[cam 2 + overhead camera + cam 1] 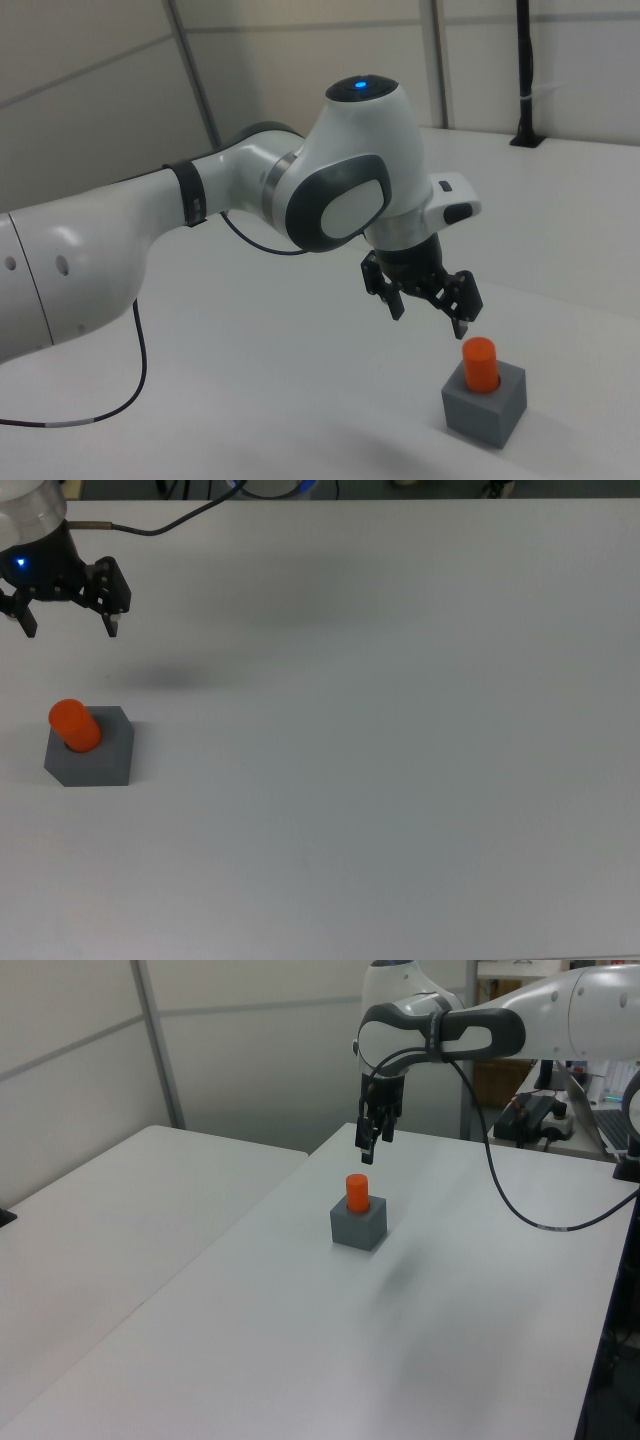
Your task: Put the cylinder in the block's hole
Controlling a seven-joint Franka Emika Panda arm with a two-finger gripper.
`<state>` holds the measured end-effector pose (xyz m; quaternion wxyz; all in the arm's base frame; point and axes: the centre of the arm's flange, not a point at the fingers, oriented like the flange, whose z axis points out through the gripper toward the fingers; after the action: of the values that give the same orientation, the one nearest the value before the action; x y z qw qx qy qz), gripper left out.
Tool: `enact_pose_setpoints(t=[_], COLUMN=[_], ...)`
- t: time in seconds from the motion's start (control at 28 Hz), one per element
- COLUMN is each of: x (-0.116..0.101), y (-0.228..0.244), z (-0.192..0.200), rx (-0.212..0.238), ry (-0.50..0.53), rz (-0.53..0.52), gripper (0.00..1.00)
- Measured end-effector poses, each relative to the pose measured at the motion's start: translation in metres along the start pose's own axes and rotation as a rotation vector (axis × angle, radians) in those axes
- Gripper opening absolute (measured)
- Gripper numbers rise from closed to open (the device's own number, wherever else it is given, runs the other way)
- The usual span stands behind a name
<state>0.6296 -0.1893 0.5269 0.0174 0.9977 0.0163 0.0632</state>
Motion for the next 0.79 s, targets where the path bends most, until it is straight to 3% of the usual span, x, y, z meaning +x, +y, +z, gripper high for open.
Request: enact_pose_setpoints(t=[0.79], x=[0.0008], y=[-0.0015], z=[0.0019], rx=[-0.003], ry=[-0.004], rz=[-0.005], gripper=[1.0])
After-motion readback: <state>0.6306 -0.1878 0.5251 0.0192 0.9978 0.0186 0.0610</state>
